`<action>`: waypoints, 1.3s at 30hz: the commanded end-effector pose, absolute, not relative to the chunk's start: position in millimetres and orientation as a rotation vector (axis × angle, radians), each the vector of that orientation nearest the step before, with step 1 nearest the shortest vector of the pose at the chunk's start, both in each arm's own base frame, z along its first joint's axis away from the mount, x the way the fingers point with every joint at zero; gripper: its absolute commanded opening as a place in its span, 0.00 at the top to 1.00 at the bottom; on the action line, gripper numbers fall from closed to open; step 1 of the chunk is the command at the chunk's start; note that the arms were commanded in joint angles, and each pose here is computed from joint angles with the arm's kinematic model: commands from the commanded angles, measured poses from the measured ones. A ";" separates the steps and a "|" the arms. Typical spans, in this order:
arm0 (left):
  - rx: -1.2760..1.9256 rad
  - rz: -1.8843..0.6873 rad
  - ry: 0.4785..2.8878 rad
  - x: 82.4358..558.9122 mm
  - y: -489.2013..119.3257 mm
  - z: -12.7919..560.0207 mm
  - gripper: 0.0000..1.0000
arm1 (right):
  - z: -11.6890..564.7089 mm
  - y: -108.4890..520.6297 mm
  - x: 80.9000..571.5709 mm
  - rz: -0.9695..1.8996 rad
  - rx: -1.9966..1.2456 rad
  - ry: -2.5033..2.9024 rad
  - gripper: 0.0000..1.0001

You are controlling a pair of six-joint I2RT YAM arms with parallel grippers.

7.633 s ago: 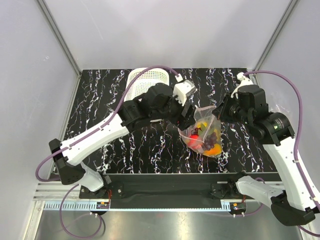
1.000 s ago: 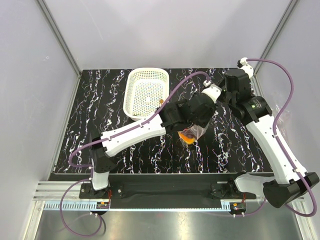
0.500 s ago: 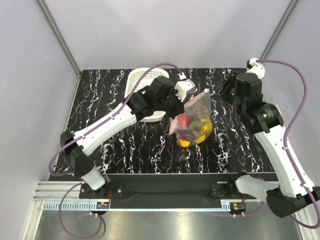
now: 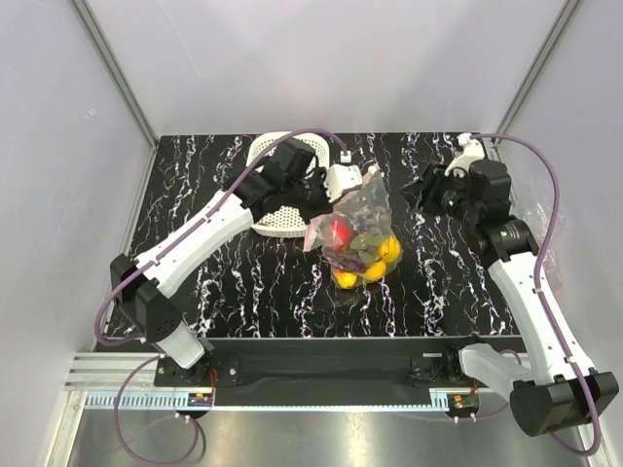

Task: Place the food in the zip-top bag and seal the zipper
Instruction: Adjust the zipper on the food storage bag.

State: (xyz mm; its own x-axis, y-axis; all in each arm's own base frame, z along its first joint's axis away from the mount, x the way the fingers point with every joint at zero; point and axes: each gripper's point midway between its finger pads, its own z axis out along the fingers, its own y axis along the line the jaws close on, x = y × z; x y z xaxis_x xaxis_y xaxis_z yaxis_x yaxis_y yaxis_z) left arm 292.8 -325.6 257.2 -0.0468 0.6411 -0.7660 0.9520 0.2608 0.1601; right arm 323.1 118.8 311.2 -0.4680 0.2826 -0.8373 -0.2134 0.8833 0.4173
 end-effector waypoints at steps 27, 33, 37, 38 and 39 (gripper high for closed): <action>1.545 -0.478 1.414 298.3 -308.5 289.7 1.00 | 320.6 197.5 292.5 0.979 -0.736 1.471 0.70; 1.510 -0.520 1.395 293.4 -311.4 302.2 0.95 | 323.7 195.3 292.1 0.978 -0.696 1.482 1.00; 1.404 -0.566 1.407 291.7 -314.1 324.3 0.27 | 327.9 191.3 291.0 0.959 -0.651 1.479 1.00; 1.397 -0.583 1.399 289.3 -315.1 328.0 0.19 | 328.6 189.8 290.7 0.950 -0.638 1.478 1.00; 1.382 -0.592 1.365 286.3 -315.7 339.3 0.16 | 329.2 187.8 287.9 0.941 -0.624 1.474 1.00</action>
